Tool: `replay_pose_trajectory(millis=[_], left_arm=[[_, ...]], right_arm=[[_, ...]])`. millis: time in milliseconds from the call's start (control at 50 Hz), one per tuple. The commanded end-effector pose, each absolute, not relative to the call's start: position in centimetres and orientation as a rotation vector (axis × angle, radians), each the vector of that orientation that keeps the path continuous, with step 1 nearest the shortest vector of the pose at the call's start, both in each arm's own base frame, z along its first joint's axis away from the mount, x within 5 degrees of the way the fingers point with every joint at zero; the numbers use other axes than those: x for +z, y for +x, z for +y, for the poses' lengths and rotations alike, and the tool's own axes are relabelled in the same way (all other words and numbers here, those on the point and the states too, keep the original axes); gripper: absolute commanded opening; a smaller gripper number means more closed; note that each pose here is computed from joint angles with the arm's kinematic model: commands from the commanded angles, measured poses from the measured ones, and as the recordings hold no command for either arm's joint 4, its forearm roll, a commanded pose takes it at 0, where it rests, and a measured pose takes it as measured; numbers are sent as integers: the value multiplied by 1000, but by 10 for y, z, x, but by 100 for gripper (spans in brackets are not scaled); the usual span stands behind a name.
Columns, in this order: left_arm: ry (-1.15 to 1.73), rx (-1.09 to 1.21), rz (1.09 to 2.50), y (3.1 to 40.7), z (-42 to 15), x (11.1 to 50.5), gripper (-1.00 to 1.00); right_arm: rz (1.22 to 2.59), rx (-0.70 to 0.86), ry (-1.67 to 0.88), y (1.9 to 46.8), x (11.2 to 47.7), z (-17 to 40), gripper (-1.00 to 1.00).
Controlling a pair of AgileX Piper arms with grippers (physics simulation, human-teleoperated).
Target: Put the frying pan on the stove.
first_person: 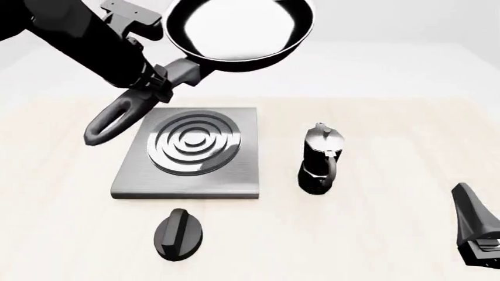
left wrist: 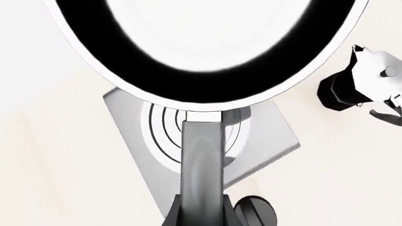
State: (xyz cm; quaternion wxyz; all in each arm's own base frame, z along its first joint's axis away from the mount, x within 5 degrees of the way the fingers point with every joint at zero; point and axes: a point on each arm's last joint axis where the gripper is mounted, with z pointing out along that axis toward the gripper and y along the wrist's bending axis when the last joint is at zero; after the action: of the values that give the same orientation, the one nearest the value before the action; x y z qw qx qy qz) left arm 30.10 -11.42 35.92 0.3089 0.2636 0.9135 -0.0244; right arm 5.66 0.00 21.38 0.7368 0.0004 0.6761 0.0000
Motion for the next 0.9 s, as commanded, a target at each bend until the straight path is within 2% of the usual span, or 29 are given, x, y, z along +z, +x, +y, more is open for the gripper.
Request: replay_pose_trajectory(millis=[20, 900], left_arm=[[603, -77, 2393, 279, -97, 366, -100], [524, -22, 2516, 254, -61, 304, -100]], right_arm=[[1485, 0, 1, 57, 214, 0, 100], [1485, 0, 1, 57, 214, 0, 100]])
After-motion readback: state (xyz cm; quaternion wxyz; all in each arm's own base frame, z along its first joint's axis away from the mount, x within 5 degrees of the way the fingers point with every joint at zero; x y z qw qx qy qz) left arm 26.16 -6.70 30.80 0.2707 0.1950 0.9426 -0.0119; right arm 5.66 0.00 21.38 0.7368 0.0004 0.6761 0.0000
